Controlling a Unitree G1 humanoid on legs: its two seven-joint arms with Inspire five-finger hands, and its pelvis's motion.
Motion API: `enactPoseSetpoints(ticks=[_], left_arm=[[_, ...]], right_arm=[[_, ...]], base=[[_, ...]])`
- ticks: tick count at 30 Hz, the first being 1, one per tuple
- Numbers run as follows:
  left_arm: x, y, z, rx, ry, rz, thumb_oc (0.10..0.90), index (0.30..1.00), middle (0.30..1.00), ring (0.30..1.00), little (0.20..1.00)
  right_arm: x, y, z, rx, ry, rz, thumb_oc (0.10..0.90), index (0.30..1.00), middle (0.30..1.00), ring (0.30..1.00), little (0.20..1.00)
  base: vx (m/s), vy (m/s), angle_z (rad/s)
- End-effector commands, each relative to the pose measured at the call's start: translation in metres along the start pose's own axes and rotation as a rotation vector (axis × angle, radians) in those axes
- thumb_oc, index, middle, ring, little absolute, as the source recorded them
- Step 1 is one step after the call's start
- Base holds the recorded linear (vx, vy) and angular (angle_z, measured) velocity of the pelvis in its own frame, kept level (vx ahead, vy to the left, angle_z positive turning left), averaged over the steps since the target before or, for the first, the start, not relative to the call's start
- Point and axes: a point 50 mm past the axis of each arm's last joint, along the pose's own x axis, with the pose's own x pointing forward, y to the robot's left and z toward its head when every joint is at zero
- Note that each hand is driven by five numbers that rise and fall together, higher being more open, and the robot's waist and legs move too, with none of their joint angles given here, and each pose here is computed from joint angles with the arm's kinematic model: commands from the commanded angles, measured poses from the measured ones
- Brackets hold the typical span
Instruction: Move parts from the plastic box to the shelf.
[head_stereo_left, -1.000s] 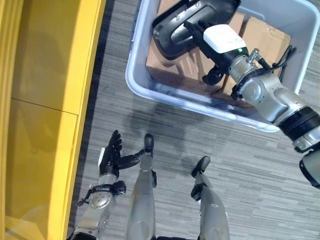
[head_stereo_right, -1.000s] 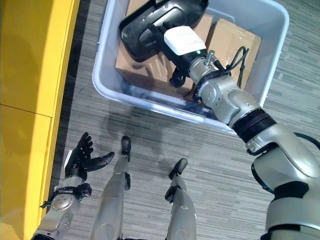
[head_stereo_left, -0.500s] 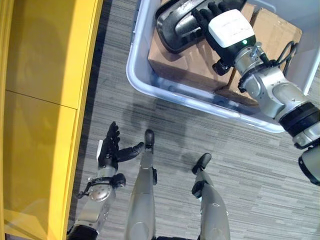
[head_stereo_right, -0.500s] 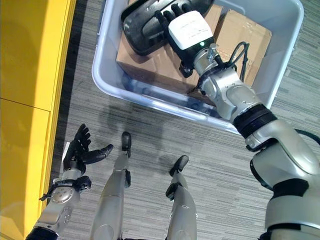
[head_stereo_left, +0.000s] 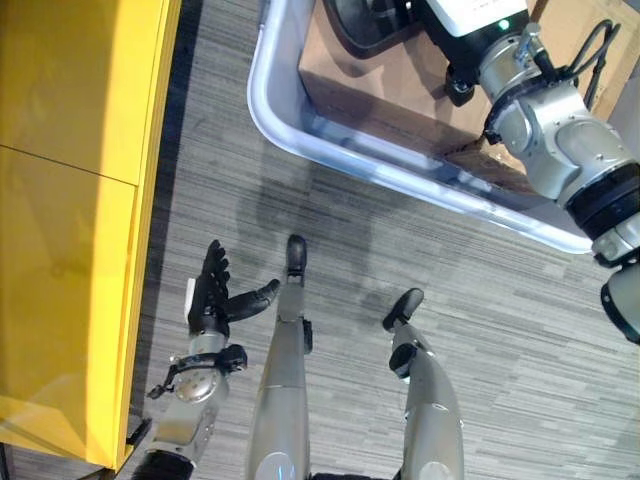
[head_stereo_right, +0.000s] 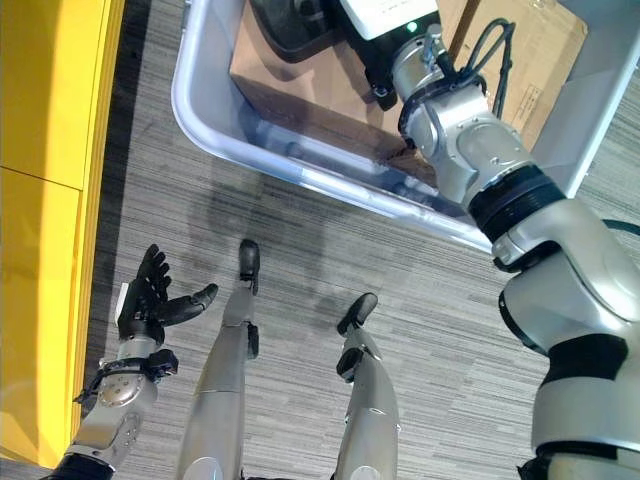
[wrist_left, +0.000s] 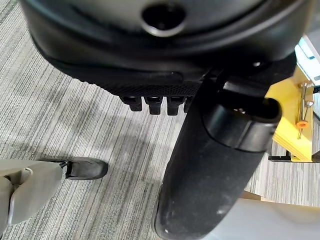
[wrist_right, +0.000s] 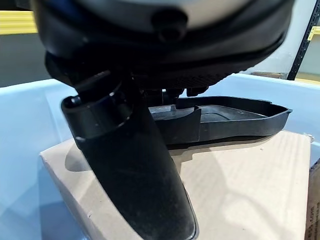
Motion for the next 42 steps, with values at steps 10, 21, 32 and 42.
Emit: enactPoseSetpoints(ticks=[10, 21, 32, 42], left_arm=[[-0.009, 0.015, 0.025, 0.012, -0.144, 0.039, 0.9, 1.0, 1.0, 1.0, 1.0], [-0.005, 0.007, 0.026, -0.017, -0.157, 0.013, 0.9, 1.0, 1.0, 1.0, 1.0], [0.0, 0.003, 0.023, -0.018, -0.14, 0.011, 0.9, 1.0, 1.0, 1.0, 1.0], [0.004, 0.007, 0.023, 0.013, -0.126, 0.004, 0.9, 1.0, 1.0, 1.0, 1.0]], right_arm=[[0.011, -0.039, -0.035, -0.023, 0.122, -0.096, 0.702, 0.723, 0.723, 0.723, 0.723], [-0.005, -0.007, -0.059, 0.059, 0.223, 0.025, 0.4, 0.3, 0.3, 0.3, 0.3], [-0.014, 0.006, -0.054, 0.152, 0.211, -0.008, 0.4, 0.3, 0.3, 0.3, 0.3], [-0.02, -0.004, -0.042, 0.189, 0.13, -0.086, 0.4, 0.3, 0.3, 0.3, 0.3]], base=[[0.02, -0.01, 0.07], [0.01, 0.0, 0.07], [-0.02, -0.004, 0.02], [-0.07, -0.003, 0.03]])
